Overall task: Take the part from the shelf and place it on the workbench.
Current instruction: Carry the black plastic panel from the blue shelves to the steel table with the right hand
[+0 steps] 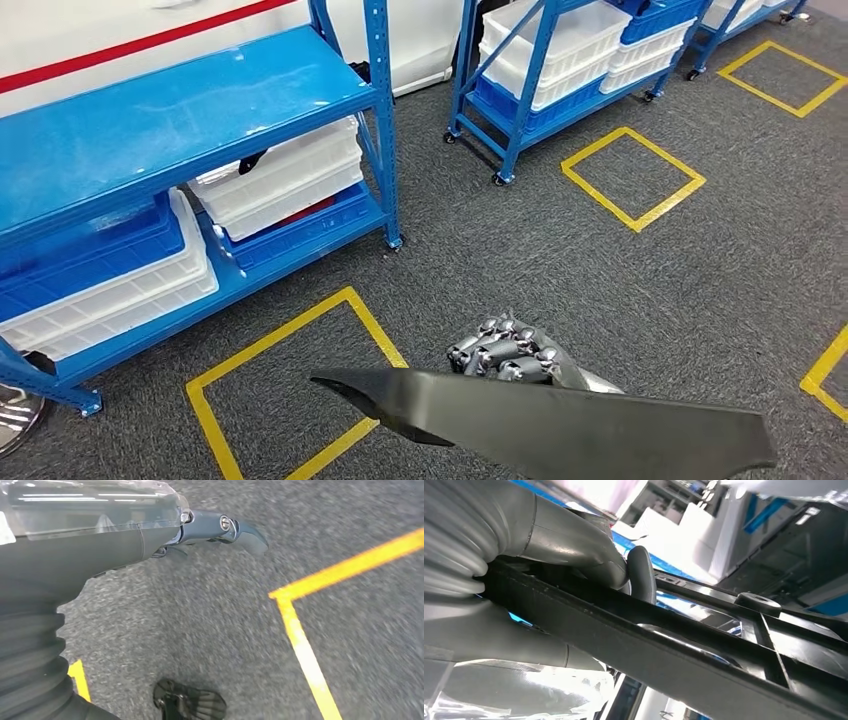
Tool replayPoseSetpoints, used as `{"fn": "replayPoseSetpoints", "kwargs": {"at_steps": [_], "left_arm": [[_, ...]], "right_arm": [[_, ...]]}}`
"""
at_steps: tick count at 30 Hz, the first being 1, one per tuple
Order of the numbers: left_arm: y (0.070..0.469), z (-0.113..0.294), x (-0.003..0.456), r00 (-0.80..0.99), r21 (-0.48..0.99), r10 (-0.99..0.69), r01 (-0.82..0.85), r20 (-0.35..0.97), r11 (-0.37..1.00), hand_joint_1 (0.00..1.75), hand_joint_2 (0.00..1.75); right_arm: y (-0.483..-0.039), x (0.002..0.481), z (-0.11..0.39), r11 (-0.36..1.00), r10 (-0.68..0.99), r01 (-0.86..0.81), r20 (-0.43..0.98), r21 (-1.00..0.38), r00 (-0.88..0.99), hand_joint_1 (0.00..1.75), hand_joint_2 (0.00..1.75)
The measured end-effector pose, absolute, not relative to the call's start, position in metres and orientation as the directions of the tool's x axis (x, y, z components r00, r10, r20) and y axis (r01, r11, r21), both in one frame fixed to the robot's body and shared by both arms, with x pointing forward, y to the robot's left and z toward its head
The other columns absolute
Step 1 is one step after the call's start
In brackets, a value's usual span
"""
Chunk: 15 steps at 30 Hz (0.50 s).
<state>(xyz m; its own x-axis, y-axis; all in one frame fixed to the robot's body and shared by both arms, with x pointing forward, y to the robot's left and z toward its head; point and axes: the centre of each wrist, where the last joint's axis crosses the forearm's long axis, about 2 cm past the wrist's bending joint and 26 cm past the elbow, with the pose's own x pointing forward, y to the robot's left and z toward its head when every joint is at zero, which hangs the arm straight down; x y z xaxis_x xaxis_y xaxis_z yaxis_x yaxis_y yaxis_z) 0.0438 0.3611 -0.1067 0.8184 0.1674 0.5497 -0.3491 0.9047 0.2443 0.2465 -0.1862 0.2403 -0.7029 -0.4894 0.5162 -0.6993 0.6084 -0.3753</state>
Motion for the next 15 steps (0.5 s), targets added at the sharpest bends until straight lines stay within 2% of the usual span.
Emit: {"fn": "replayPoseSetpoints", "kwargs": {"at_steps": [15], "left_arm": [[0.366, -0.107, 0.038, 0.818, 0.222, 0.188, -0.356, 0.544, 0.908, 0.0, 1.75]], "right_arm": [[-0.184, 0.268, 0.253, 0.664, -0.356, -0.577, 0.477, -0.476, -0.804, 1.75, 1.75]]}}
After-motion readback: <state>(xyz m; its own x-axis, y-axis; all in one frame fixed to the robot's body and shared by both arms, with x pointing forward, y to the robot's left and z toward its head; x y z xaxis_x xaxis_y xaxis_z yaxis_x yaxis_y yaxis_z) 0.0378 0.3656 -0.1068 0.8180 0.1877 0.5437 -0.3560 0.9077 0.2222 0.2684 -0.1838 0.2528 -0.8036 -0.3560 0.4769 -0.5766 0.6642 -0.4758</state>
